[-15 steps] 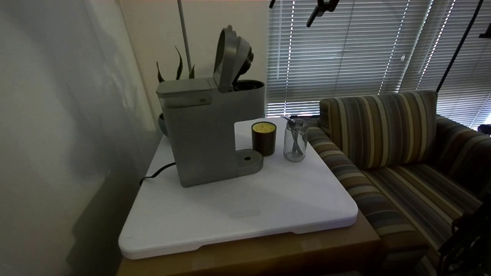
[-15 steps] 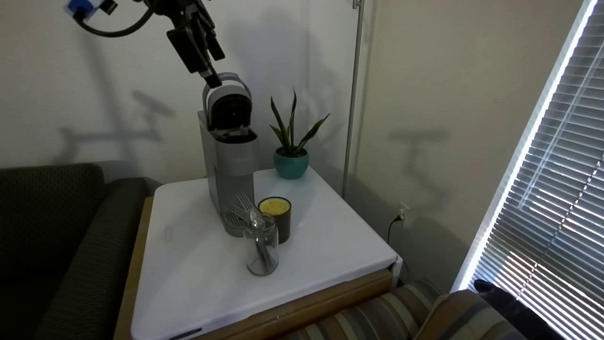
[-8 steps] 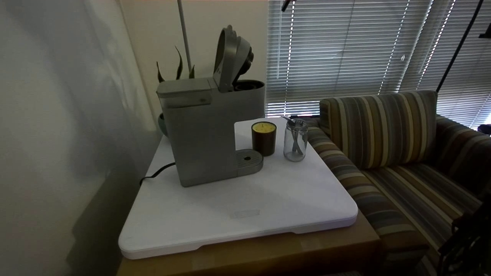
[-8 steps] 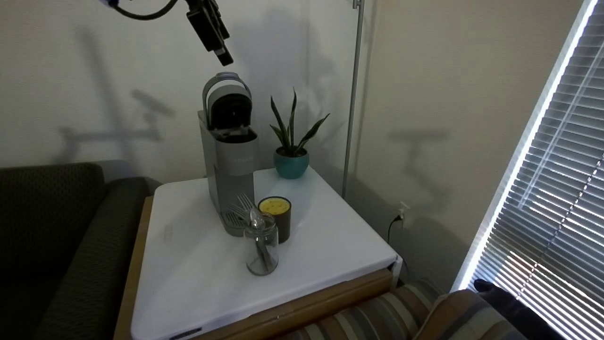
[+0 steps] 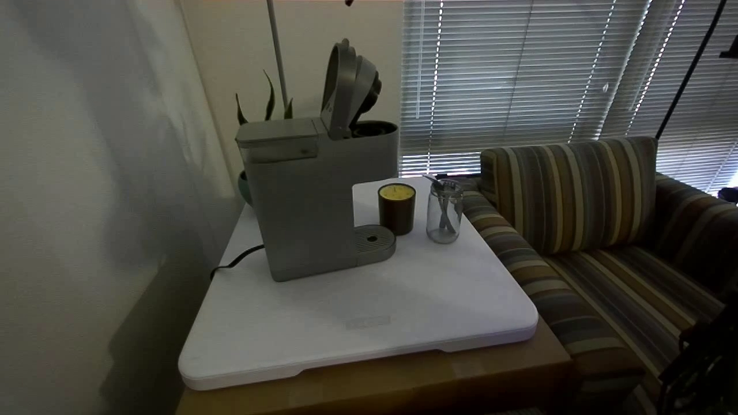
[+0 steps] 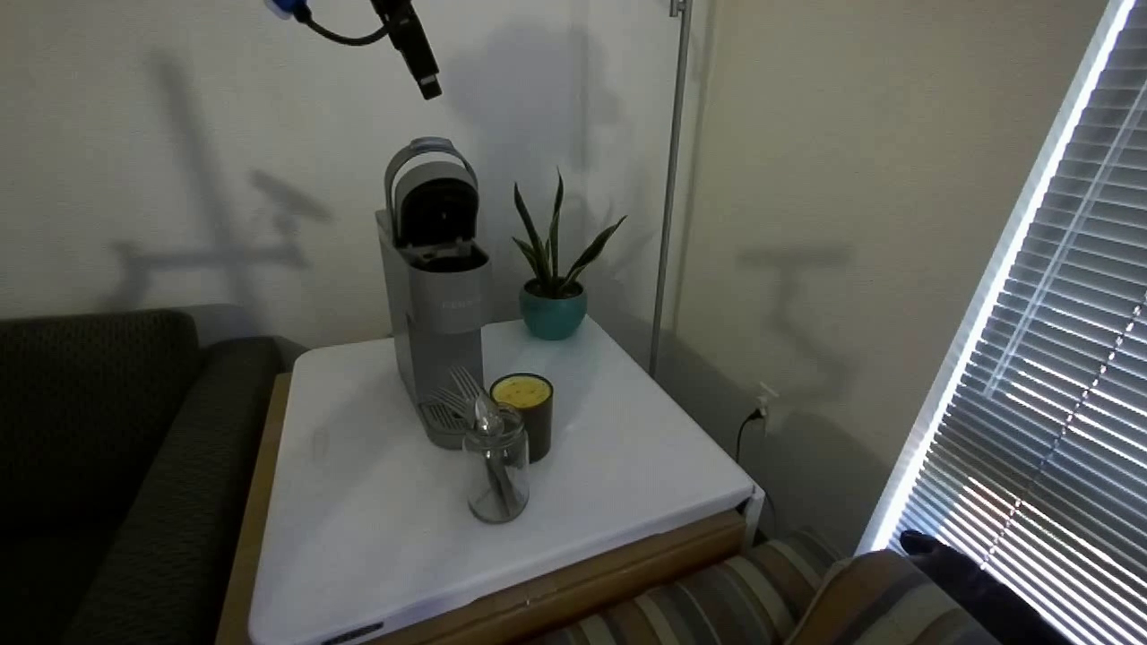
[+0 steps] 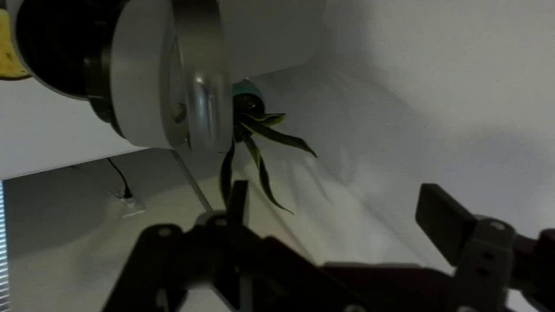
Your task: Close the lid of the coffee machine chamber
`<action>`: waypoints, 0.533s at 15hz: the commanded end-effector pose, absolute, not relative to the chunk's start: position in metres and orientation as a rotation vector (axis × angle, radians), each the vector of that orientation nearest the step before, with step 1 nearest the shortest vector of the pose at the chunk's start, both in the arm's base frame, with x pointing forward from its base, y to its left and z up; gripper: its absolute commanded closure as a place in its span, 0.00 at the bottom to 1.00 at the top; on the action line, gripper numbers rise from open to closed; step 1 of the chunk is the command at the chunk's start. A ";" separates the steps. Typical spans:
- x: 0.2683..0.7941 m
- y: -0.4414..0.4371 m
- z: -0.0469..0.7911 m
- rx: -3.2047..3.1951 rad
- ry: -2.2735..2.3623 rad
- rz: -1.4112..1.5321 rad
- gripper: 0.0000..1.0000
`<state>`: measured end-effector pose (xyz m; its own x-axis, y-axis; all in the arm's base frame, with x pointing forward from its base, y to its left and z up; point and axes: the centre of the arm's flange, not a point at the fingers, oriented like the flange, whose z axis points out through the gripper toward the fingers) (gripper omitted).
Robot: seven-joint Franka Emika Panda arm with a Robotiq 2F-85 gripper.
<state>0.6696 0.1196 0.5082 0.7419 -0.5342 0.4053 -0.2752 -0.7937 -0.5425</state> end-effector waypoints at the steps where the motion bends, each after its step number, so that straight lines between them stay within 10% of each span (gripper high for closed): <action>1: 0.705 0.120 0.505 -2.482 0.489 -0.724 0.34; 8: 0.729 0.148 0.480 -2.551 0.396 -0.596 0.83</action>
